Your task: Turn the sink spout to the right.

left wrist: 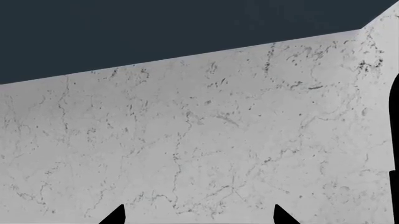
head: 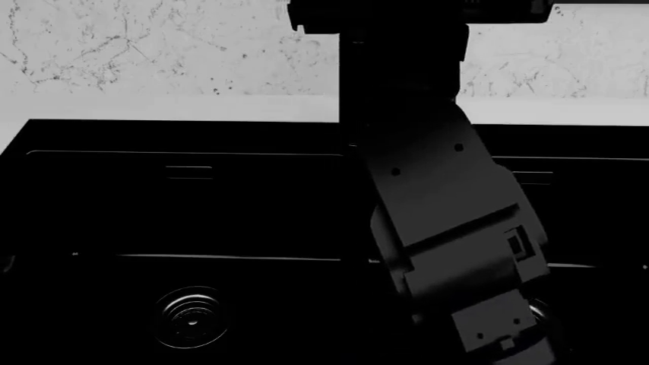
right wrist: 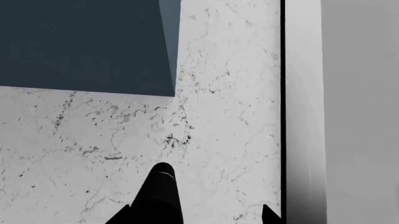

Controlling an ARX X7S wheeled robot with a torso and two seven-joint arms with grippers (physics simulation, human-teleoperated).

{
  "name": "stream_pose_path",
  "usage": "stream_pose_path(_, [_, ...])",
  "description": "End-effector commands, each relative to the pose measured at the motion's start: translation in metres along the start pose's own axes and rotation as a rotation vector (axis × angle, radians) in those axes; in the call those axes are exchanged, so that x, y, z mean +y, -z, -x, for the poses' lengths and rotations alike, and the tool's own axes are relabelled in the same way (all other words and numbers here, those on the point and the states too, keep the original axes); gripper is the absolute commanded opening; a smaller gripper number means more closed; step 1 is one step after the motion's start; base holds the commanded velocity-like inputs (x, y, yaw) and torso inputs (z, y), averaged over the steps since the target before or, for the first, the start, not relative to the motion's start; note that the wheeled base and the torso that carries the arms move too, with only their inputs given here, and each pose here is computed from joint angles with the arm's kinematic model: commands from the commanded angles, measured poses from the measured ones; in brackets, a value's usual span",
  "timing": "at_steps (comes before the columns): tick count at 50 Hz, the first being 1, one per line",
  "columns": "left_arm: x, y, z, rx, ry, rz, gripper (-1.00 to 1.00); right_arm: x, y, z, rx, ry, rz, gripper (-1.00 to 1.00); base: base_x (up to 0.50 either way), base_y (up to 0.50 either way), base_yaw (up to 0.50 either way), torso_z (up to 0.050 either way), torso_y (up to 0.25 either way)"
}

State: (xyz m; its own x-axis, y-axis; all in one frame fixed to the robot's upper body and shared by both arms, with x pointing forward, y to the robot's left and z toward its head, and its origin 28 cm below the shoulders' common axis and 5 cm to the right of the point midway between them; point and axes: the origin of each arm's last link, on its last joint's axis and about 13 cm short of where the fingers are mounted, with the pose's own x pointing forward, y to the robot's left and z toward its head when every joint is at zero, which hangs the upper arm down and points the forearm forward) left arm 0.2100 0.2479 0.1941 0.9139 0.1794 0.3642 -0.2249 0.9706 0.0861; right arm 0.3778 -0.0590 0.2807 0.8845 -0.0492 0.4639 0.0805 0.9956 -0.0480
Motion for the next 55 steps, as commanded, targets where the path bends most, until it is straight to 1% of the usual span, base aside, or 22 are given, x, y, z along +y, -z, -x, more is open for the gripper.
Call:
stream_pose_path(1, [0.000,-0.002,0.001,-0.028,0.016,0.004,1.00,-0.005,0.002,0.001,-0.007,0.018,0.006,1.00,0.00,0.00,0.00,0.000,0.000])
stream_pose_path(31, [0.000,-0.003,0.001,-0.030,0.015,-0.002,1.00,-0.016,0.001,-0.002,-0.011,0.057,0.029,1.00,0.00,0.00,0.00,0.000,0.000])
stream_pose_path(55, [-0.001,-0.001,0.000,-0.021,0.020,-0.011,1.00,-0.026,0.002,-0.011,-0.018,0.087,0.054,1.00,0.00,0.00,0.00,0.000,0.000])
